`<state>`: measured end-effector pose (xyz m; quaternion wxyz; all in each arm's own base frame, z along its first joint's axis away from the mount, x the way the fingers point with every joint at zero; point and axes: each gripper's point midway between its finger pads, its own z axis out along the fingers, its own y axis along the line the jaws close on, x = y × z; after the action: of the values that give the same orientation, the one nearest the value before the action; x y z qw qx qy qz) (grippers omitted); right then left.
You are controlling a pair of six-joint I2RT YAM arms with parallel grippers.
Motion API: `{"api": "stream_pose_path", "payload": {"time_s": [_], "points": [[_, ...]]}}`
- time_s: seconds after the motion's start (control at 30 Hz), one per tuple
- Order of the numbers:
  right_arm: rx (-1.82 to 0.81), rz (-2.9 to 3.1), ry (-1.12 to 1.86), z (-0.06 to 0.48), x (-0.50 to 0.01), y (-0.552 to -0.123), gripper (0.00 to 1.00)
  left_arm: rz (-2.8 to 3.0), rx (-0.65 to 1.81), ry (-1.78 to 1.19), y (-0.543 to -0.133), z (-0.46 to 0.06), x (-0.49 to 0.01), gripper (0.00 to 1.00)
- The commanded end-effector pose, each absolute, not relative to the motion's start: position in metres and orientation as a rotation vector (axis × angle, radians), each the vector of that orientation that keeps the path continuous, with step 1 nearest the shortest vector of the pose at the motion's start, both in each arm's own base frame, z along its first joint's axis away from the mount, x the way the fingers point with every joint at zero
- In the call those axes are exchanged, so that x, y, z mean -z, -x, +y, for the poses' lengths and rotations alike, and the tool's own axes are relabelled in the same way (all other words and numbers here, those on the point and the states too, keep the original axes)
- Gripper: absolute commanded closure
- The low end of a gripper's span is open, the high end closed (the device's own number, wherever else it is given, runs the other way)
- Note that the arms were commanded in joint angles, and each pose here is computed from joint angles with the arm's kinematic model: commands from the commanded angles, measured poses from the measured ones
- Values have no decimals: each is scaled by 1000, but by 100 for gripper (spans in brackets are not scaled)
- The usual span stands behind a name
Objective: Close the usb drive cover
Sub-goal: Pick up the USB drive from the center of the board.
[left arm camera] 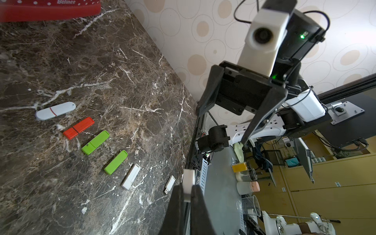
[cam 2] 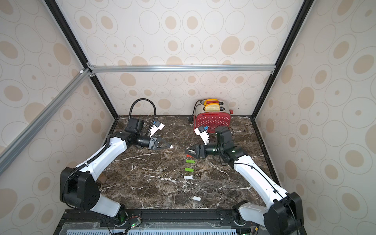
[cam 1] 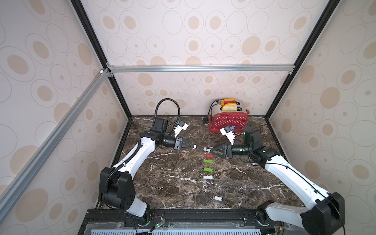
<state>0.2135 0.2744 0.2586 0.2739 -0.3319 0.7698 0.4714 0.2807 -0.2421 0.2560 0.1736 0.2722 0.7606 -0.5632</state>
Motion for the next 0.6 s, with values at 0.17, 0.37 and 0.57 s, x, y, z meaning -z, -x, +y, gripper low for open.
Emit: {"api": "stream_pose_path", "payload": {"time_s": [0.17,0.37,0.57], "points": [[-459,2107,1791,226,-131,-124,29,2200,1586,-743,-272,-230,-249,99],[-238,2069,2115,221,-91,-105,31,2242,1617,-693,-273,-230,-240,99],[-205,2039,2246,228,-68,-92,34,2283,1630,-641,-276,-230,-227,98]]}}
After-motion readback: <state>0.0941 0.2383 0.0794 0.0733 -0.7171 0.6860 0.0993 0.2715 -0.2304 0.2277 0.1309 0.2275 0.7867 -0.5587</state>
